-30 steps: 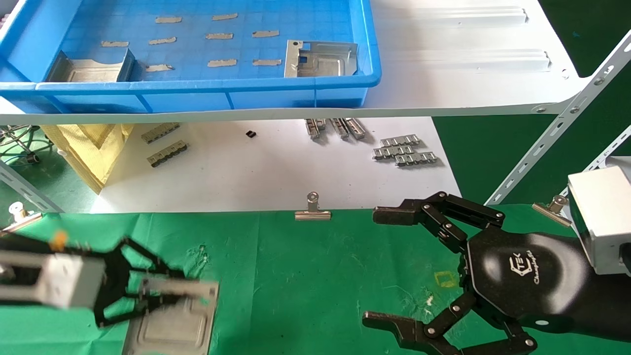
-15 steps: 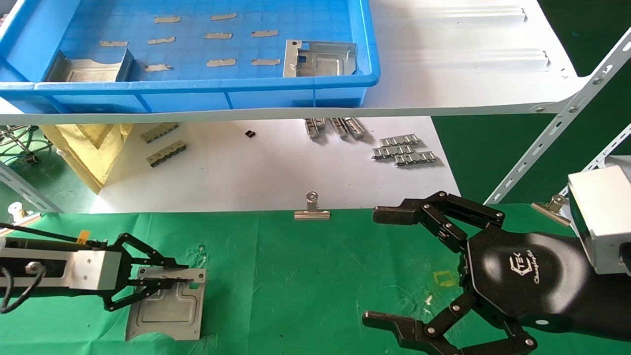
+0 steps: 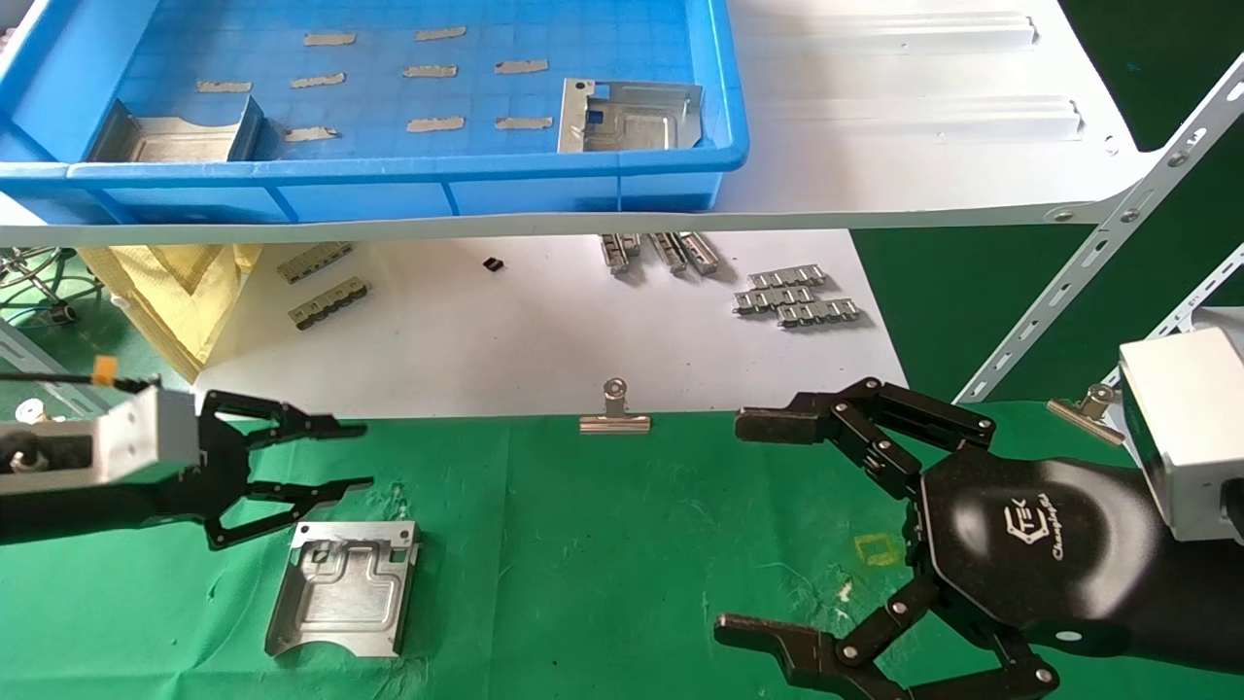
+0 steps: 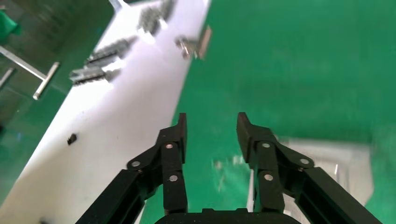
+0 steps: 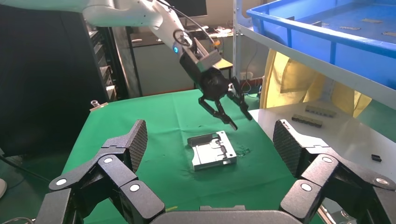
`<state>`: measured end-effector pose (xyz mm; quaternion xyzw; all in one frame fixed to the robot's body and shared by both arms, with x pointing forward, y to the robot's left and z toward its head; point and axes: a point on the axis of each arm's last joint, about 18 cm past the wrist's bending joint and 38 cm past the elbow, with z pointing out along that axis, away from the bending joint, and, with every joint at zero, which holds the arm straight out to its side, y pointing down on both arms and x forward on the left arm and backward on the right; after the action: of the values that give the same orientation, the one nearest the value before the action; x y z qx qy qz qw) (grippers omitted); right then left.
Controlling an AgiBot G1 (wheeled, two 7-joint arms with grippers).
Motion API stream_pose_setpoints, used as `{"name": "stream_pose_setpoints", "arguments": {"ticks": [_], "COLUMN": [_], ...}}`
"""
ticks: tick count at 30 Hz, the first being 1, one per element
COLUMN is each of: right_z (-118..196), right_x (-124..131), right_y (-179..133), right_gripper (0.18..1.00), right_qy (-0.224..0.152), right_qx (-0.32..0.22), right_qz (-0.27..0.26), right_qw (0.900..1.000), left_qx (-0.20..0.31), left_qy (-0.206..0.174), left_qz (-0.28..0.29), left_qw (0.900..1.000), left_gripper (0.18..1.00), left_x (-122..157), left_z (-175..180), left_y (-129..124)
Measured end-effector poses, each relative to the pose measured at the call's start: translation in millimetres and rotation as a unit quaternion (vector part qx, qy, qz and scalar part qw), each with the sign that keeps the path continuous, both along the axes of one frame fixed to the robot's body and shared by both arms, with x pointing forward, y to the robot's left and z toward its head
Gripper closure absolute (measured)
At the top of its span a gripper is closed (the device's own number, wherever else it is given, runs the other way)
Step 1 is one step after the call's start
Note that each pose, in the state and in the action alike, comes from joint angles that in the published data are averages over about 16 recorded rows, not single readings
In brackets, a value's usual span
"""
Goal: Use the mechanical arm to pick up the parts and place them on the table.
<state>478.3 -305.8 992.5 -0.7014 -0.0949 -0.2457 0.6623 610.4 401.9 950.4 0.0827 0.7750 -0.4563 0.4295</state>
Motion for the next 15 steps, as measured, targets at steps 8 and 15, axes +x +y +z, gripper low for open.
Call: {"name": "stream_pose_setpoints", "arguments": {"ticks": [8,15], "right_z": [0,0], "right_x": [0,0], "right_y": [0,0], "right_gripper": [0.178,0.178], "right_qy": [0.0,0.0], "right_qx": [0.0,0.0], "right_qz": [0.0,0.0], "right_qw": [1.0,1.0], "left_qx": [-0.088,-0.108], "left_qy": [0.026,0.033], "left_qz": [-0.017,-0.021], "left_qw": [0.9956,0.9934], "left_gripper": [0.645,0.486], "left_x": [-11,-14], "left_z": [0,0], "left_y": [-5,-6]}}
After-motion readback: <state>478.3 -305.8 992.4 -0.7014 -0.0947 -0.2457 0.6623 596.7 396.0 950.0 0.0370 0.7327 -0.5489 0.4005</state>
